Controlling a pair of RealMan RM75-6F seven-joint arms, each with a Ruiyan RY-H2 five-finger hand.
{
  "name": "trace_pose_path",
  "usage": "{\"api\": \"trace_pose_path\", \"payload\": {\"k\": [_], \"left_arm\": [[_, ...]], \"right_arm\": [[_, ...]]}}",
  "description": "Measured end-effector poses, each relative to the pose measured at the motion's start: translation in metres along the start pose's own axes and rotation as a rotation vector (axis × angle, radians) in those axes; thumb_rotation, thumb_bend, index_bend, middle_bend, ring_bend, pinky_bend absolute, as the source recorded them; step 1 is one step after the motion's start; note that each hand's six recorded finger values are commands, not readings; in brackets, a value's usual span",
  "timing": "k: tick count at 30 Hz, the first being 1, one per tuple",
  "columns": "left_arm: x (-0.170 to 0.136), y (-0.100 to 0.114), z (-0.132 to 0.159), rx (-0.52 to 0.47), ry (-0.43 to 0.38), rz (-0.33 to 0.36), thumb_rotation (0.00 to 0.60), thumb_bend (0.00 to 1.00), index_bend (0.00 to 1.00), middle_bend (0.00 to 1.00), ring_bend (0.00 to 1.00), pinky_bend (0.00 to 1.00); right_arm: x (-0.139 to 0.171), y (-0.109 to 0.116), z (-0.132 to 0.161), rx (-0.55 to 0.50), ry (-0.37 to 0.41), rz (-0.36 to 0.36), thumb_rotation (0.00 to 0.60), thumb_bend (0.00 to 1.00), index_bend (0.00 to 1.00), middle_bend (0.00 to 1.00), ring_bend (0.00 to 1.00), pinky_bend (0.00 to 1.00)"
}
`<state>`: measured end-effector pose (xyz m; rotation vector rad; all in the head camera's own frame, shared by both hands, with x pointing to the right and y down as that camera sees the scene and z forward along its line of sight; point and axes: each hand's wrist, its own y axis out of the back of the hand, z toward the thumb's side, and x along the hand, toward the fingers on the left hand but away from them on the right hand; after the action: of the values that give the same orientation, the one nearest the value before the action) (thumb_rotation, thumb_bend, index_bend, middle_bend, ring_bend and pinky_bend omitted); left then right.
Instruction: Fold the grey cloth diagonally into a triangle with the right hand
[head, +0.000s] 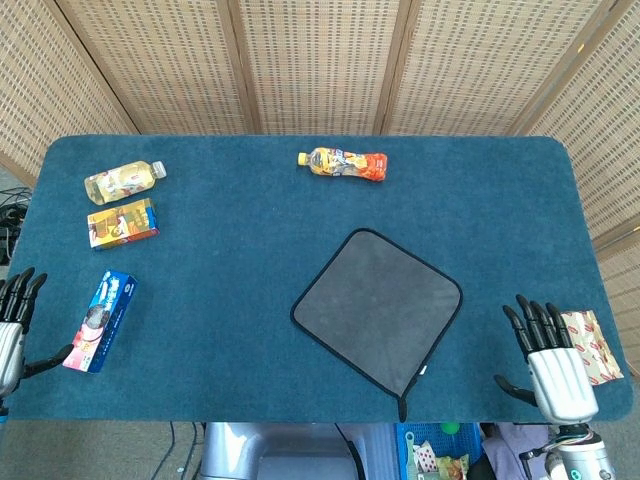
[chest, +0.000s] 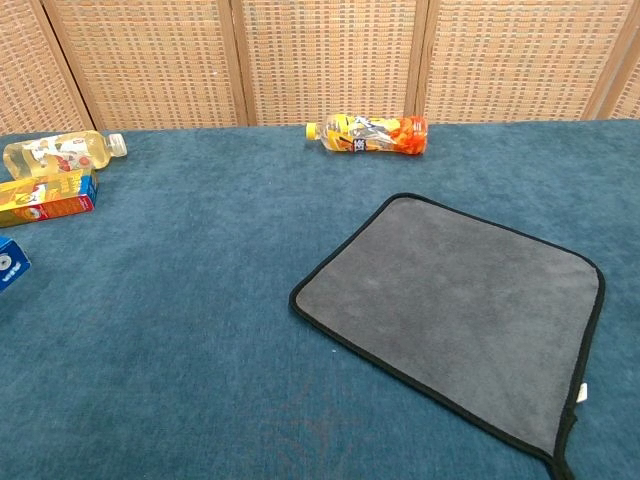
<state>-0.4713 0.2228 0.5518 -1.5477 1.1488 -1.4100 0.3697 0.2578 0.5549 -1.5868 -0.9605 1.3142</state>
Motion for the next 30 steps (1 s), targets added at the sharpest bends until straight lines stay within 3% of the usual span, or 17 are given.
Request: {"api": "trace_pose_path", "payload": {"k": [5, 12, 18, 30], "left_arm": [[0.000, 0.001, 0.000, -0.001, 0.000, 0.002, 0.600, 0.15, 0.00, 0.00, 0.00, 0.00], [0.001, 0.000, 0.000, -0.001, 0.000, 0.002, 0.600, 0.15, 0.00, 0.00, 0.00, 0.00], [0.001, 0.000, 0.001, -0.001, -0.004, 0.001, 0.600, 0.15, 0.00, 0.00, 0.00, 0.00], [0.001, -0.001, 0.001, -0.001, -0.005, 0.001, 0.600, 0.15, 0.00, 0.00, 0.00, 0.00]], "right_arm": [[0.005, -0.016, 0.029, -0.003, 0.068, 0.036, 0.600, 0.11, 0.02, 0.00, 0.00, 0.00], [0.012, -0.037, 0.064, -0.042, 0.160, 0.085, 0.600, 0.11, 0.11, 0.00, 0.00, 0.00], [0.016, -0.051, 0.083, -0.071, 0.202, 0.107, 0.600, 0.11, 0.19, 0.00, 0.00, 0.00], [0.016, -0.076, 0.114, -0.102, 0.248, 0.159, 0.600, 0.11, 0.20, 0.00, 0.00, 0.00]]}}
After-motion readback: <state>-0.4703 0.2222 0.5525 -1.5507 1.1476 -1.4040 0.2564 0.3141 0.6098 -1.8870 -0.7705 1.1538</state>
